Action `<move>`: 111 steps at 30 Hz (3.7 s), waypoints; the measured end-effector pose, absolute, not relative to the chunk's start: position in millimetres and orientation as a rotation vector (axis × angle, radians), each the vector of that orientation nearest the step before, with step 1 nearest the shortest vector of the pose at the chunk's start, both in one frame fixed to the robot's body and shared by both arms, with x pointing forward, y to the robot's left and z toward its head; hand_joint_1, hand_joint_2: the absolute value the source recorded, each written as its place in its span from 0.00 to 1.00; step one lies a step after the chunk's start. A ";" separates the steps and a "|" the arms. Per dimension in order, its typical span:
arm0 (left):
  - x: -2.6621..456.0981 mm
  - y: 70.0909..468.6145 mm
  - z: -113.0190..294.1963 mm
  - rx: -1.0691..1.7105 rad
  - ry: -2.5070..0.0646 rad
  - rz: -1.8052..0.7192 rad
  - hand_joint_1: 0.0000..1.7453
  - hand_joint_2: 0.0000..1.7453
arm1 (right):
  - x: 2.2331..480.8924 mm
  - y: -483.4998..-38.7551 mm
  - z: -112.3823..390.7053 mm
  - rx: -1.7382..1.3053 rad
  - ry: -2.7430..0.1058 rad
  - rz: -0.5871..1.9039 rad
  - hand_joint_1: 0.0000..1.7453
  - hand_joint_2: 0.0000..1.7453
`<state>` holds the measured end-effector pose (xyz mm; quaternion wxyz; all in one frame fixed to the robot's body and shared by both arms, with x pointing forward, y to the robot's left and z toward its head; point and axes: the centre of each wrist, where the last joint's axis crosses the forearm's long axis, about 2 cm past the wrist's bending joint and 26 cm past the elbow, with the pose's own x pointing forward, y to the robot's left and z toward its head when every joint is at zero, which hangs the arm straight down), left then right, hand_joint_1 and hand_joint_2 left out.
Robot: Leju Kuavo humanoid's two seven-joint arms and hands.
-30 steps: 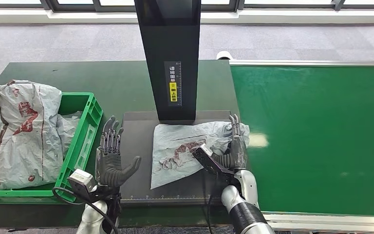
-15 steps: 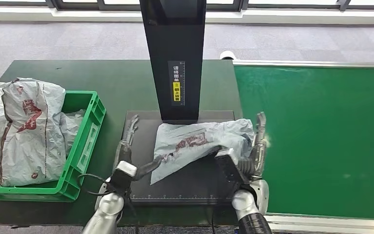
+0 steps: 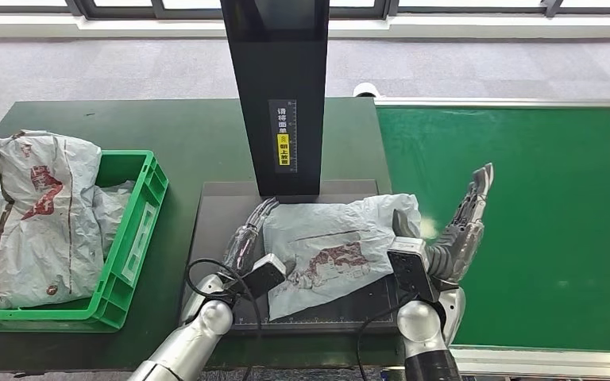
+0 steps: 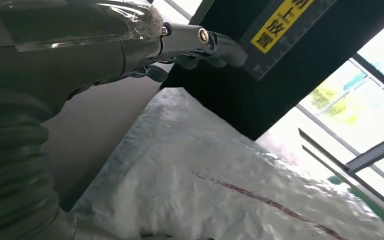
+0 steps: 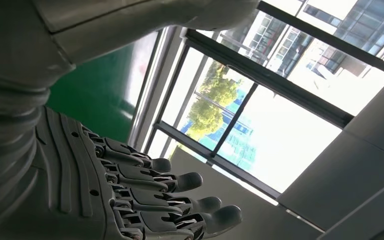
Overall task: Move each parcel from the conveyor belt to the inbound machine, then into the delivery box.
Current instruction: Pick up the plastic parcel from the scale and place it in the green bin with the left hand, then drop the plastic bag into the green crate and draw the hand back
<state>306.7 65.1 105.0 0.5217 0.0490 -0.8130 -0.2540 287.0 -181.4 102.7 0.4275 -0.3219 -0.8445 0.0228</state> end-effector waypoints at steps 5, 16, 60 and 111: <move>306.8 62.2 98.3 0.159 -1.907 -0.666 0.00 1.00 | 287.1 -181.4 103.4 -0.806 -2.113 0.059 0.00 1.00; 306.5 58.8 94.1 0.163 -1.888 -0.735 0.00 1.00 | 287.2 -181.7 104.0 -0.809 -2.116 0.062 0.00 1.00; 321.0 96.6 130.2 0.749 -2.063 -0.602 1.00 1.00 | 283.5 -183.1 98.6 -0.800 -2.093 0.066 0.00 1.00; 346.9 346.4 153.5 1.530 -1.711 0.197 1.00 1.00 | 276.8 -187.6 85.5 -0.837 -2.029 0.160 0.00 1.00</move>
